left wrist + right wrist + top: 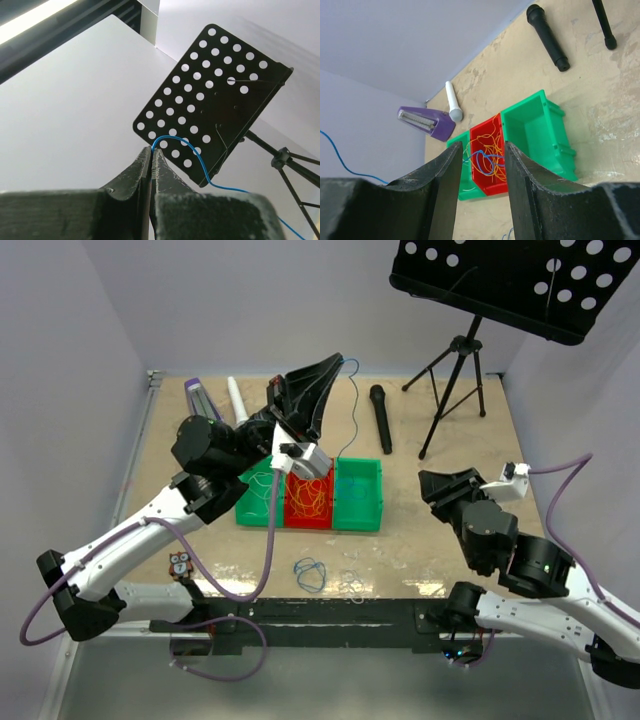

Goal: Untangle the cables

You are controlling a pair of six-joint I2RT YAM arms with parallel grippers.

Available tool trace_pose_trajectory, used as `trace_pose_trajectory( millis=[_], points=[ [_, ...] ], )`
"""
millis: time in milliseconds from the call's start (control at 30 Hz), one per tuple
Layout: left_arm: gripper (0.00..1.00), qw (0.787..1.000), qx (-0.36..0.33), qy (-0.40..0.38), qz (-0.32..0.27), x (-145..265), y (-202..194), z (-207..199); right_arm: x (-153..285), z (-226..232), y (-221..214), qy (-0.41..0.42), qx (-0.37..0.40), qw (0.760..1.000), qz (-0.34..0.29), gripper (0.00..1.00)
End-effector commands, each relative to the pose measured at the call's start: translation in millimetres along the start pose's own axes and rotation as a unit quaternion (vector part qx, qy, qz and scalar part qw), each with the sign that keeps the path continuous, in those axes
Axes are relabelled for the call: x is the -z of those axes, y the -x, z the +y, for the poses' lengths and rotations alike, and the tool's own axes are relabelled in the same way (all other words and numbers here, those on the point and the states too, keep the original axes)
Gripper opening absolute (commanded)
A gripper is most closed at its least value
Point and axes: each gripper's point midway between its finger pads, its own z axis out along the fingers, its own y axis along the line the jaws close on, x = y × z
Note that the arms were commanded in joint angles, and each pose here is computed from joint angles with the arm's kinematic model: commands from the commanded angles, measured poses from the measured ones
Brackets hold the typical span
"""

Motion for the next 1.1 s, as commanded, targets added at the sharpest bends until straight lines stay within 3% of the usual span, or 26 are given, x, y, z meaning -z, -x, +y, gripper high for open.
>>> trace_pose_trajectory(
  millis=[0, 233, 367, 700, 867, 1067],
  points=[
    [0.00, 0.999, -0.032, 0.006, -0.017, 1.4, 8.3, 6.7, 0.6, 3.0, 5.5, 0.007, -0.015, 1.000, -0.010, 0.43],
    [0.00, 0.998, -0.033, -0.042, 0.022, 3.4, -28.9, -44.6, 1.8, -0.6, 6.3, 0.006, -0.019, 1.000, -0.012, 0.43],
    [0.00, 0.999, -0.007, -0.048, 0.015, -0.4, -37.4, -65.6, 1.6, -0.9, 6.2, 0.006, -0.020, 1.000, -0.013, 0.43],
    [0.00, 0.997, 0.030, -0.062, 0.038, -4.4, -56.0, -88.4, 3.5, -6.7, 8.7, 0.004, -0.024, 1.000, -0.017, 0.43],
    [0.00, 0.997, 0.046, -0.058, 0.012, -10.1, -42.4, -83.7, 2.5, -7.3, 6.8, 0.002, -0.023, 1.000, -0.016, 0.43],
    [0.00, 0.997, 0.018, -0.062, 0.046, -9.4, -61.5, -90.9, 3.3, -6.1, 8.2, 0.004, -0.024, 1.000, -0.016, 0.43]
  ],
)
